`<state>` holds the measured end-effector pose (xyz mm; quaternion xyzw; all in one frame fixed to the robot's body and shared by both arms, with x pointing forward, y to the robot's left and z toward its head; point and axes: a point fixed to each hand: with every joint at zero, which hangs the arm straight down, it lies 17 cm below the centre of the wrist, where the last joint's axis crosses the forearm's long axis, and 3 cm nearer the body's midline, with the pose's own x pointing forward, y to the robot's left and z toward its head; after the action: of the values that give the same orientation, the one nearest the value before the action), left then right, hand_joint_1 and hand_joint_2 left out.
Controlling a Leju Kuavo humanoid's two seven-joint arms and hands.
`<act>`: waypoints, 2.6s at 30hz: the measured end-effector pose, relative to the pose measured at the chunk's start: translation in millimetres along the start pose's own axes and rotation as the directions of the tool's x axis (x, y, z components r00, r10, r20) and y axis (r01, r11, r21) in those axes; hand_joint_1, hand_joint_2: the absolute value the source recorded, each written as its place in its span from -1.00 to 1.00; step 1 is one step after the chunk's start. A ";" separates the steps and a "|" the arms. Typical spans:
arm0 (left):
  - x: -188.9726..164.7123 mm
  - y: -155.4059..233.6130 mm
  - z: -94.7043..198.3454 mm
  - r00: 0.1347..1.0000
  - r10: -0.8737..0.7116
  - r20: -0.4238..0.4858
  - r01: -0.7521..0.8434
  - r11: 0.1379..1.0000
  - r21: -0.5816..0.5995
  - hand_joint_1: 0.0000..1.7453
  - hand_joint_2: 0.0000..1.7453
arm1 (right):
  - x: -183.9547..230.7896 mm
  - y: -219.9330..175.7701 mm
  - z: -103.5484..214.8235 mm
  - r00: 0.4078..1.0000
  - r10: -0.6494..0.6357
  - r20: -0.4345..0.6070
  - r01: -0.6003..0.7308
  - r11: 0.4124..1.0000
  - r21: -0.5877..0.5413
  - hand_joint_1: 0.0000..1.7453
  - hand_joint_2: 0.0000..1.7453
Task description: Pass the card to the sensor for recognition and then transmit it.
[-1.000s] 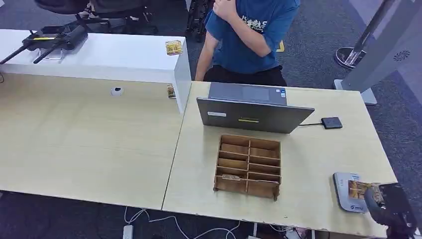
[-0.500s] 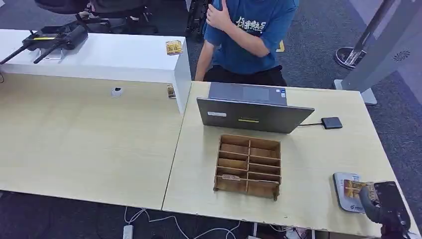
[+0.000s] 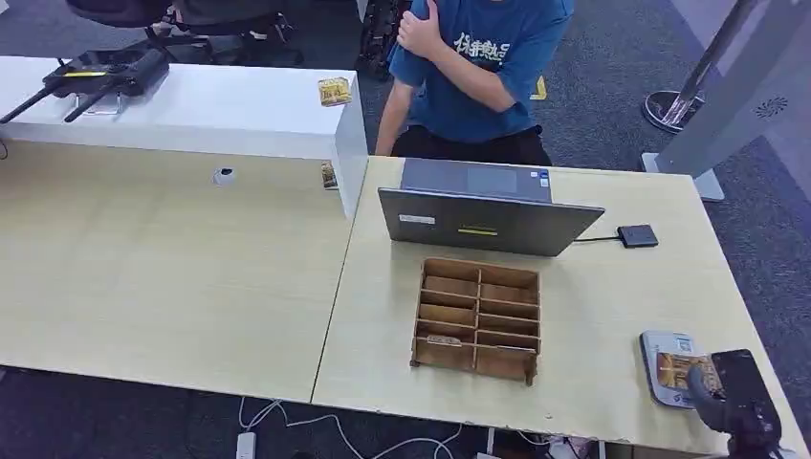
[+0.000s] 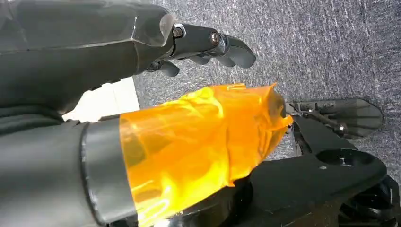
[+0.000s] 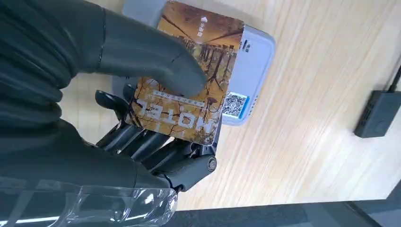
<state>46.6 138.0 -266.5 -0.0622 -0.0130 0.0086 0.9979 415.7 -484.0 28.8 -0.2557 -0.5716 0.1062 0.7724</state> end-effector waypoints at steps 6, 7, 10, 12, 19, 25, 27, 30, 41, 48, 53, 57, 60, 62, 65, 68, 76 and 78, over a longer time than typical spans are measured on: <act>-0.2 -0.2 0.0 1.000 -0.004 0.000 0.004 1.000 -0.001 -1.00 -1.00 | -10.2 -7.4 -2.8 1.000 0.004 -0.026 -0.004 1.000 -0.011 1.00 1.00; -0.2 -0.3 0.1 1.000 -0.004 0.000 0.004 1.000 -0.002 -1.00 -1.00 | -11.0 -8.0 -3.2 1.000 0.005 -0.029 -0.005 1.000 -0.011 1.00 1.00; -0.2 -0.4 0.1 1.000 -0.004 0.000 0.004 1.000 -0.002 -1.00 -1.00 | -13.2 -9.0 -4.0 0.999 0.006 -0.035 -0.006 1.000 -0.013 1.00 1.00; -0.1 -0.4 0.1 1.000 -0.004 0.000 0.004 1.000 -0.002 -1.00 -1.00 | -14.4 -9.2 -4.4 0.999 0.006 -0.038 -0.006 1.000 -0.013 1.00 1.00; -0.5 -0.7 0.1 1.000 -0.006 -0.002 0.006 1.000 -0.003 -1.00 -1.00 | -18.2 -10.0 -5.3 0.999 0.002 -0.051 -0.002 1.000 -0.012 1.00 1.00; -1.1 -0.9 0.2 1.000 -0.009 -0.005 0.009 1.000 -0.005 -1.00 -1.00 | -22.0 -11.0 -6.8 0.998 -0.006 -0.064 0.006 1.000 -0.007 1.00 1.00; -1.1 -1.0 0.2 1.000 -0.011 -0.005 0.011 1.000 -0.005 -1.00 -1.00 | -22.6 -11.1 -7.5 0.998 -0.004 -0.066 0.004 1.000 -0.006 1.00 1.00; -1.1 -1.0 0.2 1.000 -0.012 -0.005 0.012 1.000 -0.005 -1.00 -1.00 | -23.9 -11.1 -7.9 0.998 -0.003 -0.070 0.003 1.000 -0.005 1.00 1.00; -1.3 -1.0 0.2 1.000 -0.012 -0.006 0.012 1.000 -0.005 -1.00 -1.00 | -25.8 -11.6 -8.7 0.997 -0.002 -0.075 0.001 1.000 -0.006 1.00 1.00; -1.0 -2.6 0.5 1.000 -0.014 -0.006 0.014 1.000 -0.013 -1.00 -1.00 | -23.1 -10.2 -12.4 0.997 0.016 -0.078 -0.016 1.000 0.006 1.00 1.00; -0.8 -3.1 0.6 1.000 -0.019 -0.005 0.019 1.000 -0.016 -1.00 -1.00 | -19.3 -4.7 -19.3 0.993 0.067 -0.095 -0.064 0.997 0.032 1.00 1.00; -0.5 -3.5 0.7 1.000 -0.019 -0.006 0.019 1.000 -0.018 -1.00 -1.00 | -17.7 0.3 -22.3 0.991 0.088 -0.098 -0.083 0.995 0.050 1.00 1.00; 0.1 -4.0 0.8 1.000 -0.018 -0.005 0.018 1.000 -0.021 -1.00 -1.00 | -17.2 0.3 -24.3 0.990 0.096 -0.101 -0.091 0.994 0.057 1.00 1.00; 0.0 -4.1 0.8 1.000 -0.019 -0.006 0.019 1.000 -0.022 -1.00 -1.00 | -17.2 -2.0 -25.3 0.990 0.099 -0.101 -0.093 0.994 0.057 1.00 1.00; 0.0 -4.1 0.8 1.000 -0.018 -0.005 0.018 1.000 -0.022 -1.00 -1.00 | -13.4 -3.3 -25.7 0.993 0.086 -0.078 -0.082 0.995 0.049 1.00 1.00; 1.6 -4.5 0.9 1.000 -0.013 0.004 0.013 1.000 -0.024 -1.00 -1.00 | -1.9 -3.5 -24.4 0.998 0.053 -0.029 -0.052 0.998 0.036 1.00 1.00; 3.8 -4.5 0.9 1.000 0.016 0.017 -0.015 0.999 -0.028 -1.00 -1.00 | 50.6 -1.8 -13.9 0.994 0.007 0.113 -0.011 0.999 0.033 1.00 1.00; 4.3 -4.4 0.9 1.000 0.019 0.020 -0.019 0.999 -0.028 -1.00 -1.00 | 59.4 -3.7 -11.5 0.991 0.008 0.136 -0.013 0.999 0.033 1.00 1.00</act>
<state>50.9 133.8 -264.9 -0.0762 -0.0226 0.0186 0.9967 445.3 -463.1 77.4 -0.2376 -0.6194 0.1372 0.7355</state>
